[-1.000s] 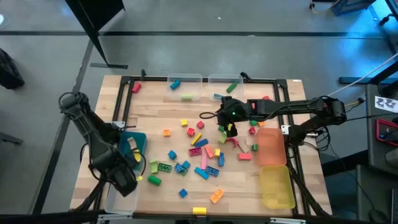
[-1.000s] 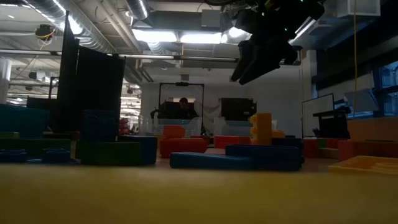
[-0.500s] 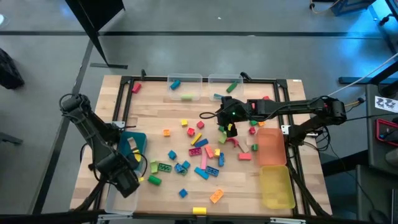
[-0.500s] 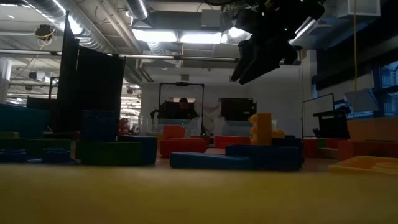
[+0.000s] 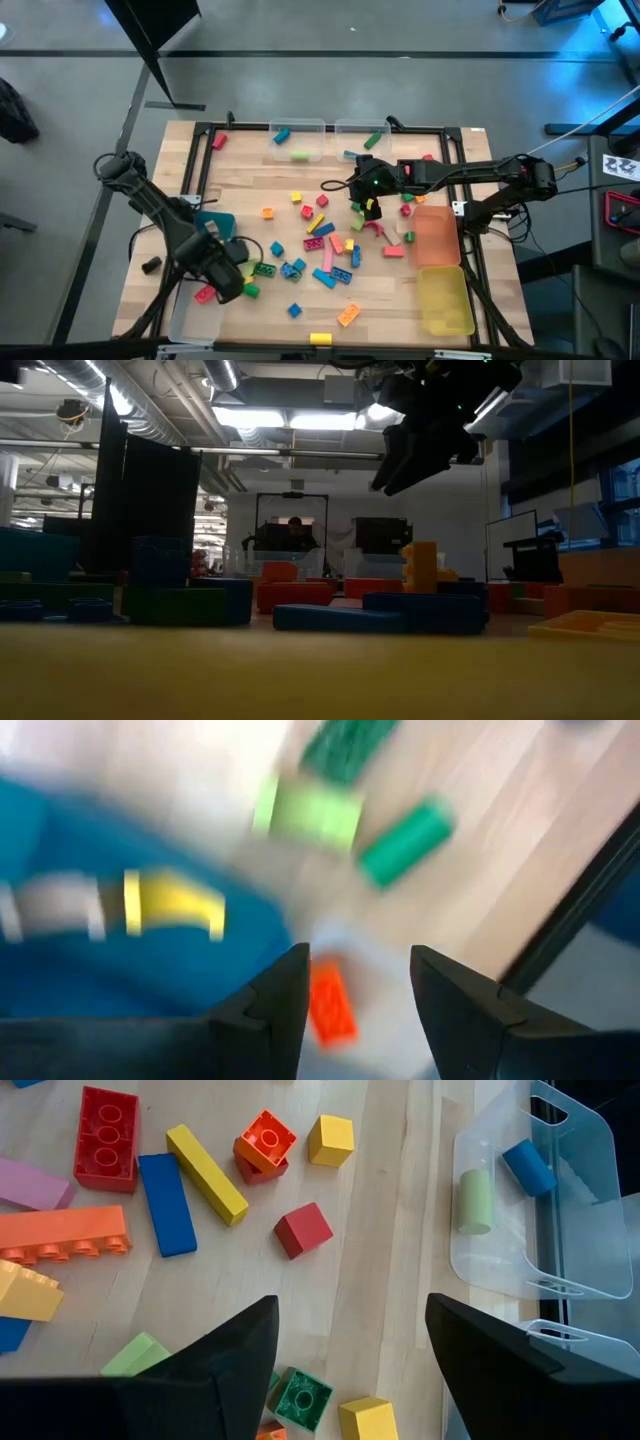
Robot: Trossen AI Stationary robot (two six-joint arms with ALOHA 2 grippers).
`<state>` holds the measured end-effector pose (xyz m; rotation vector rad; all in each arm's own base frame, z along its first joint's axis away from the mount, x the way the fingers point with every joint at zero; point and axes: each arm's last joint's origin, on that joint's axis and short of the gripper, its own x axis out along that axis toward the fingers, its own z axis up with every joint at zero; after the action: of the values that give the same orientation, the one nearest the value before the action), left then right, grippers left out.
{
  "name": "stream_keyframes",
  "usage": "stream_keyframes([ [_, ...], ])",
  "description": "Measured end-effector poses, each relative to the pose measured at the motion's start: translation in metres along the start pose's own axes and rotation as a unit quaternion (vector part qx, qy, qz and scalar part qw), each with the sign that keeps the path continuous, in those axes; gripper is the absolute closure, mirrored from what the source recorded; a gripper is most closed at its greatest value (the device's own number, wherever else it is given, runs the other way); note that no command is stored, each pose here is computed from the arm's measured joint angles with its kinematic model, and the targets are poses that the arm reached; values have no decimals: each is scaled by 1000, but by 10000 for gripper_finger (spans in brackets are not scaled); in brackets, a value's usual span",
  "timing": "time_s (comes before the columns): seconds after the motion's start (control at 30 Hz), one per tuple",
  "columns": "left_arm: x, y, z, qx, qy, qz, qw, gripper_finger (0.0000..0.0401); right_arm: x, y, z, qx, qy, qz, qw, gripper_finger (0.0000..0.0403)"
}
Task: Sort blocks by size
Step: Put the green block into the top left transparent bin
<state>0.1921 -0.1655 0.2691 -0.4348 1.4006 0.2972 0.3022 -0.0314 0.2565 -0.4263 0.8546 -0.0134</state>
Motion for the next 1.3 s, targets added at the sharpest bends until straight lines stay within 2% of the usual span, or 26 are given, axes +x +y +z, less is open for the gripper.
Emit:
stream_keyframes([
  [0.1,1,-3,8,27,-48,-7,998,242,0,0,0,0,0,0,1000,150],
  [0.17,4,-6,9,52,-56,-7,997,242,0,0,0,0,0,0,1000,150],
  [0.33,19,-16,11,134,-51,6,990,242,0,0,0,0,0,0,1000,150],
  [0.53,43,-32,16,237,-47,13,970,242,0,0,0,12,0,0,1000,150],
  [0.7,62,-42,18,291,-33,12,956,242,0,1,-1,24,7,3,1000,150],
  [0.87,81,-50,18,317,1,-2,948,242,0,1,-3,23,13,6,1000,150],
  [1.3,118,-55,17,340,43,34,939,242,0,1,-3,23,14,6,1000,150],
])
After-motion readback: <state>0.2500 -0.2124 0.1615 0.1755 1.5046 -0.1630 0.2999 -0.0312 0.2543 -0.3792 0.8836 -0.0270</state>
